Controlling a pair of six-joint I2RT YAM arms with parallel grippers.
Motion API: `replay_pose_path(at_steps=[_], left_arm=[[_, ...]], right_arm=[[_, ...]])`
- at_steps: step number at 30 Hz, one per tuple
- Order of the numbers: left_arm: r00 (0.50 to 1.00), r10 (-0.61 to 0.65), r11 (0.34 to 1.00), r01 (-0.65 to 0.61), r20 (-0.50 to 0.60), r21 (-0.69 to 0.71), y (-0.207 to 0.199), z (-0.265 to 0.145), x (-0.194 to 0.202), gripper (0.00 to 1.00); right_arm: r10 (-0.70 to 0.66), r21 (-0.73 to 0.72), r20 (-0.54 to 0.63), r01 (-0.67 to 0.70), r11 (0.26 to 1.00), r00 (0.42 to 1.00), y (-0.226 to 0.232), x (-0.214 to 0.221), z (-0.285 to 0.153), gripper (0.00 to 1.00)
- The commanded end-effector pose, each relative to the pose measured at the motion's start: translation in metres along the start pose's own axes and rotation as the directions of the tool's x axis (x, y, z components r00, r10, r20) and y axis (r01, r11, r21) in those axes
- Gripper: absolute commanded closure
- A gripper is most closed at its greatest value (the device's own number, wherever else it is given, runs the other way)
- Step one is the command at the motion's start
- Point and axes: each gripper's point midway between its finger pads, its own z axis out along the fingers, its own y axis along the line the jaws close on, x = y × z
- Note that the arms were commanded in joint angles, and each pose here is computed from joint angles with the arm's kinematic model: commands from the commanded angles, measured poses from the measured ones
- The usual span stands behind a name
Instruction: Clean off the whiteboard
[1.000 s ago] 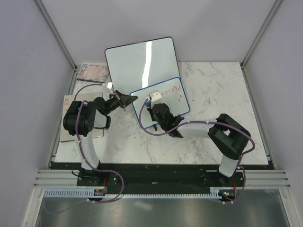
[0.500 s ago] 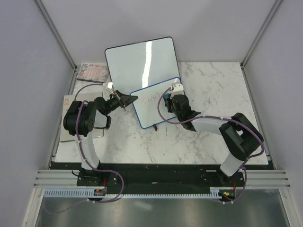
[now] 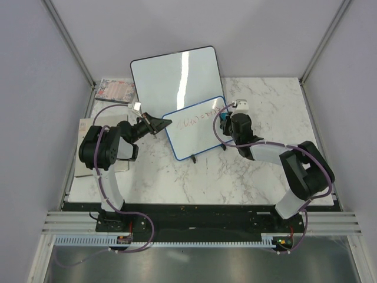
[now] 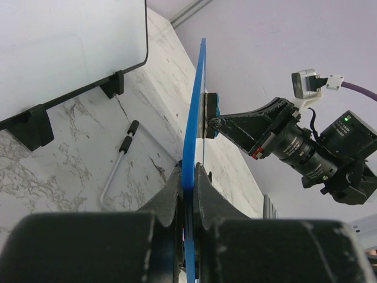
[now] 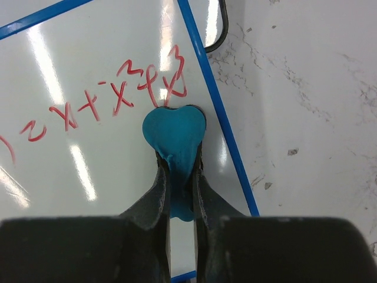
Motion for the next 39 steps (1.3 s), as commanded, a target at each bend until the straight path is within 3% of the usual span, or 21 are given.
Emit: replay_pose_path(at_steps=[1,8,20,39], left_arm=[[0.987,0.095,0.994,-0.087,-0.128,0.065,-0.001,-0.011,0.033,0.98],[0.987,0.098,0.994,-0.09,-0.126,0.068,-0.002,-0.012,0.03,0.98],[0.987,0.091,0.993,-0.081,-0.131,0.081,-0.003,-0.011,0.031,0.98],[0.986,0.083,0.993,-0.069,-0.145,0.097,-0.003,-0.011,0.034,0.98]], right_arm=[[-0.001,0.211,-0.215,0.047,0.976,0.977,-0.068,0.065,-0.009,1.0],[0.103,0.25,-0.203,-0.05,0.967,0.974,-0.087,0.065,-0.011,1.0],[0.054,0.065,-0.182,-0.043,0.997,0.982,-0.051,0.055,-0.003,1.0],[-0.017,-0.043,-0.059,0.015,0.999,0.998,-0.015,-0.009,0.017,1.0]])
